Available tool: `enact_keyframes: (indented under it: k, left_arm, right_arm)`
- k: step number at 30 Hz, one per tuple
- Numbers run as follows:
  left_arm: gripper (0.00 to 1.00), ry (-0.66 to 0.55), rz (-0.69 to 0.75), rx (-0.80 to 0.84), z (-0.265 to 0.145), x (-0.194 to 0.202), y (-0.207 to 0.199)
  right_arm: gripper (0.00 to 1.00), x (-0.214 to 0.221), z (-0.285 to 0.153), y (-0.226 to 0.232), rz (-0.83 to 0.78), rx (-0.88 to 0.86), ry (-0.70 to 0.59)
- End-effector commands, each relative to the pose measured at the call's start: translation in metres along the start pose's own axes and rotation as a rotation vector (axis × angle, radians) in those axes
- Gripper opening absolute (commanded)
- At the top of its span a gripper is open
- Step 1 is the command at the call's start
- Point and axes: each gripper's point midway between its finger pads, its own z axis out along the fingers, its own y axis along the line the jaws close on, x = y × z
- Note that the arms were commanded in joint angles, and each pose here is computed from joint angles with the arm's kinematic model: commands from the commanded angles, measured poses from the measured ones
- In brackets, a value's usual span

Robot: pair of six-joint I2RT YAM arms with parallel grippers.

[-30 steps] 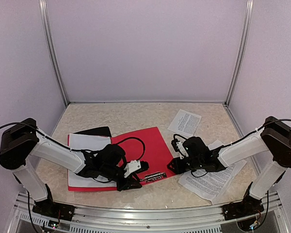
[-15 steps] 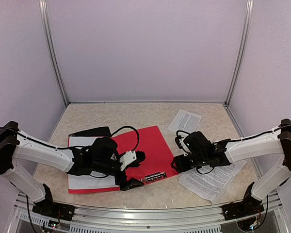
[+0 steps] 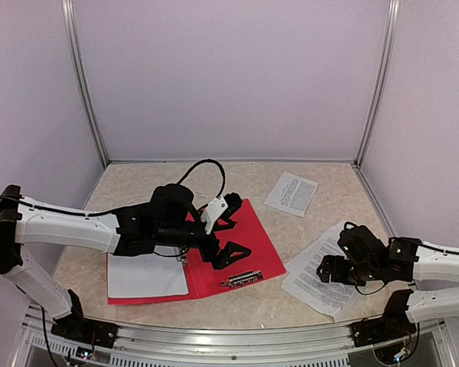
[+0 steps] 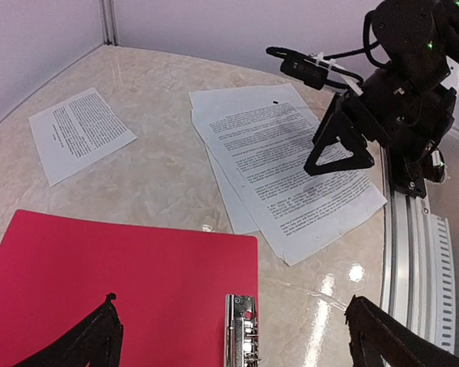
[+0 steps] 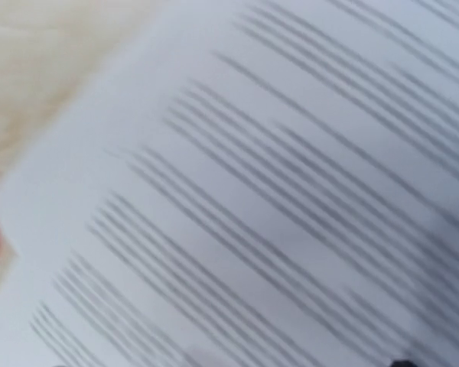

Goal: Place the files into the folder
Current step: Move the file to the center of the board.

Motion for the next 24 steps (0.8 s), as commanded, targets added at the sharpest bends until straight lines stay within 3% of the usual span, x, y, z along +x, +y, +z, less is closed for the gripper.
enact_keyframes:
  k: [1, 2, 6, 13, 16, 24]
  left_arm:
    - [0.99, 0.060, -0.039, -0.027, 0.012, 0.013, -0.001]
    - [0.99, 0.065, -0.028, -0.026, 0.013, 0.015, -0.003]
    - [0.99, 0.103, 0.008, -0.046, 0.021, 0.026, -0.001]
    - [0.99, 0.142, 0.049, -0.086, 0.022, 0.036, 0.003]
    - [0.99, 0.152, 0.062, -0.106, 0.022, 0.038, 0.007]
    - [0.99, 0.173, 0.082, -0.113, 0.021, 0.043, 0.007]
  right_arm:
    - [0.94, 0.020, -0.022, -0.037, 0.232, 0.057, 0.028]
    - [0.98, 0.020, -0.027, -0.036, 0.260, 0.037, 0.022]
    - [0.99, 0.019, -0.032, -0.036, 0.282, 0.046, 0.032]
    - [0.99, 0.007, -0.032, -0.036, 0.066, 0.361, 0.111]
    - [0.99, 0.014, -0.026, -0.038, 0.031, 0.412, 0.160]
    - [0.99, 0.034, -0.034, -0.040, 0.222, 0.325, 0.164]
